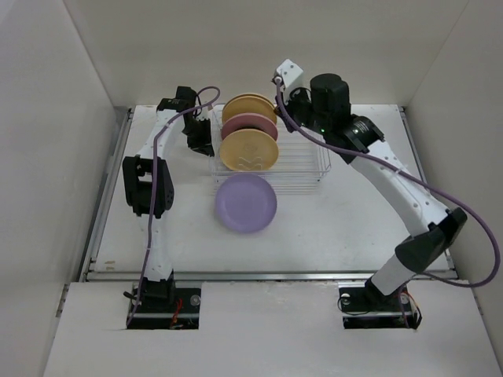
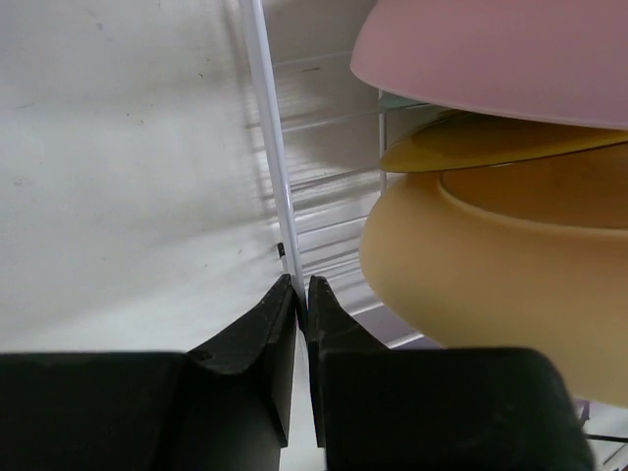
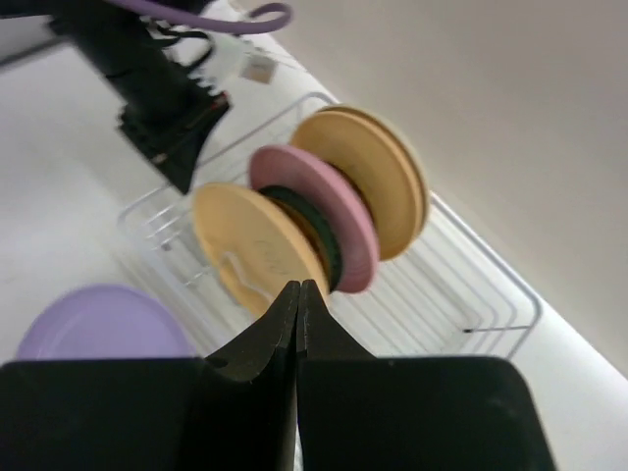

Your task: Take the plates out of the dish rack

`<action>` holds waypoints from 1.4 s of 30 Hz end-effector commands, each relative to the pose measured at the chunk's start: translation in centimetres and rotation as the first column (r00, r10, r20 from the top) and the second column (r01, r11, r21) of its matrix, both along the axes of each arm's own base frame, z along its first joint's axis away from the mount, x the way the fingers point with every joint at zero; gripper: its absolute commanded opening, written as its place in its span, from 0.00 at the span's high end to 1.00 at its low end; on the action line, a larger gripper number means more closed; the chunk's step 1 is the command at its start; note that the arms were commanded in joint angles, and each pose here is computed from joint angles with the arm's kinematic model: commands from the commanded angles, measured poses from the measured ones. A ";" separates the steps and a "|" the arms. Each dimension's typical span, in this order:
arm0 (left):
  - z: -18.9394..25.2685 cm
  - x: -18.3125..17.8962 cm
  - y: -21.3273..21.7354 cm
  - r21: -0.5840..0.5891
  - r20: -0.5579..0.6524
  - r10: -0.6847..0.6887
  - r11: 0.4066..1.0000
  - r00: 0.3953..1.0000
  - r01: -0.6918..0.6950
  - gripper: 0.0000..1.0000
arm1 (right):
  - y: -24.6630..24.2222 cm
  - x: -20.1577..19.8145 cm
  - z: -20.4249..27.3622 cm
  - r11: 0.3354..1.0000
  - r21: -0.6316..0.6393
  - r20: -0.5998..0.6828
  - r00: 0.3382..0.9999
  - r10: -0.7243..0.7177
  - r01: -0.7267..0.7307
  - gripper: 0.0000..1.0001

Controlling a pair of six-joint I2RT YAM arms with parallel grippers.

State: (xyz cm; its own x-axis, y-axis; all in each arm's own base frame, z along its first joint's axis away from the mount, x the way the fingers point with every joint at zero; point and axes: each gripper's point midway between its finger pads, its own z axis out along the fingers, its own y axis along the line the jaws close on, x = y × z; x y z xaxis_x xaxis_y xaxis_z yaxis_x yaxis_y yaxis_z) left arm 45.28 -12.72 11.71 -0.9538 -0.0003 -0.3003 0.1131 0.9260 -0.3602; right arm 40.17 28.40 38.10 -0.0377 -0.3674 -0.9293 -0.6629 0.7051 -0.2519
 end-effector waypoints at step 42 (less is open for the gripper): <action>10.0 0.6 1.5 0.112 0.310 -0.098 0.991 0.946 0.066 0.61 | 7.7 -16.8 -34.5 0.956 -0.110 -0.736 0.669 0.106 -0.273 1.00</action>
State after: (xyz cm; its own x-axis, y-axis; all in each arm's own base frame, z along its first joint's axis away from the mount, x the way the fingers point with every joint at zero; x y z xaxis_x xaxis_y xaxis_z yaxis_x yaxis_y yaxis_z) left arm 46.23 -11.19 17.54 -0.8683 0.1006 -0.4857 0.2376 0.9439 -0.2292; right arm 21.86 34.86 3.11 -0.5795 -0.6502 -0.4913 -0.8113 0.5175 0.2720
